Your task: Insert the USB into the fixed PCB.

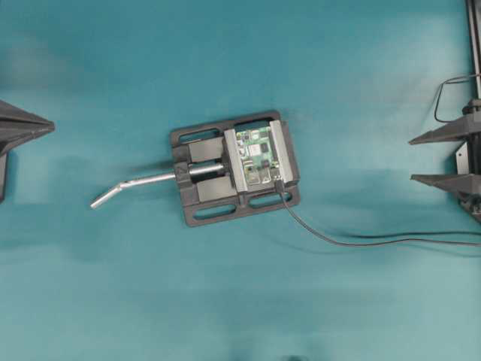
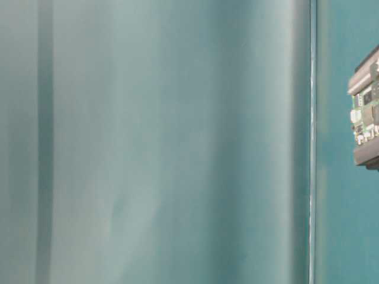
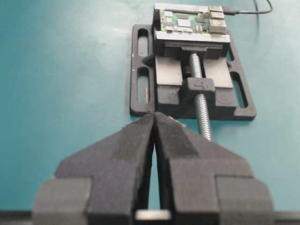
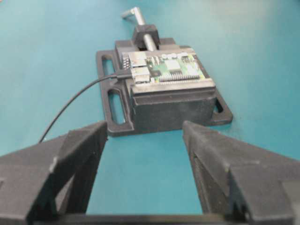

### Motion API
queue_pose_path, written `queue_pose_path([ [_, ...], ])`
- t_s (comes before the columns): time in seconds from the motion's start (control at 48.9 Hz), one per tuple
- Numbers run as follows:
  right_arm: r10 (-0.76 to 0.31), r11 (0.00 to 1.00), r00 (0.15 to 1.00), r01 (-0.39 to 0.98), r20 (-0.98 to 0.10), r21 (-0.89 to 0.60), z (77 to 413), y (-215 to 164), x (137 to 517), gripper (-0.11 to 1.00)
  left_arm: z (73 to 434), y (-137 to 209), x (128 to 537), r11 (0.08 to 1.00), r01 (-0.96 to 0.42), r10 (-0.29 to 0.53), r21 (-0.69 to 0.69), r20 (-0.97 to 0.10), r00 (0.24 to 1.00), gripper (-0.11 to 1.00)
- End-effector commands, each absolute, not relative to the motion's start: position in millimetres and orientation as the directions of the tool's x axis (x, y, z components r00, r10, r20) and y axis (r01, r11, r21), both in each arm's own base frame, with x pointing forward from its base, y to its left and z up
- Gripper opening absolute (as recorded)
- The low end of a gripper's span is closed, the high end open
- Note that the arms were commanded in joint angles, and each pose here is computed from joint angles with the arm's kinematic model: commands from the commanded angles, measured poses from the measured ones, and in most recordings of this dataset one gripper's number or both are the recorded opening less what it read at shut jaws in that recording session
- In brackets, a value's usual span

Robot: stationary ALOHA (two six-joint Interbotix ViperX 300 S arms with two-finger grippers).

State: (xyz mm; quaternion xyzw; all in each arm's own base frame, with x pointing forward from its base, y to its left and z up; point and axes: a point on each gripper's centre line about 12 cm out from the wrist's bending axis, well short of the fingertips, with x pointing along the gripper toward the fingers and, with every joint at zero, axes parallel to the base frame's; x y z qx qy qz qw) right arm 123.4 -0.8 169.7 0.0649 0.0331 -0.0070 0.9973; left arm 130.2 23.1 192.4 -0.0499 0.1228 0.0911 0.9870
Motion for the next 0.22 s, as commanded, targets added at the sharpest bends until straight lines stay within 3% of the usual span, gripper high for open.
queue_pose_path([
  [0.0,-0.016,0.991,0.996,0.027,-0.083,0.129,161.4,-1.7,122.2,0.70,197.6,23.8,131.5,0.977,-0.196,0.172,-0.081,-0.241,0.955,0.00],
  [0.204,0.002,0.991,0.995,0.012,-0.104,0.130,158.9,0.5,122.0,0.70,197.6,23.8,131.5,0.977,-0.196,0.172,-0.081,-0.241,0.955,0.00],
])
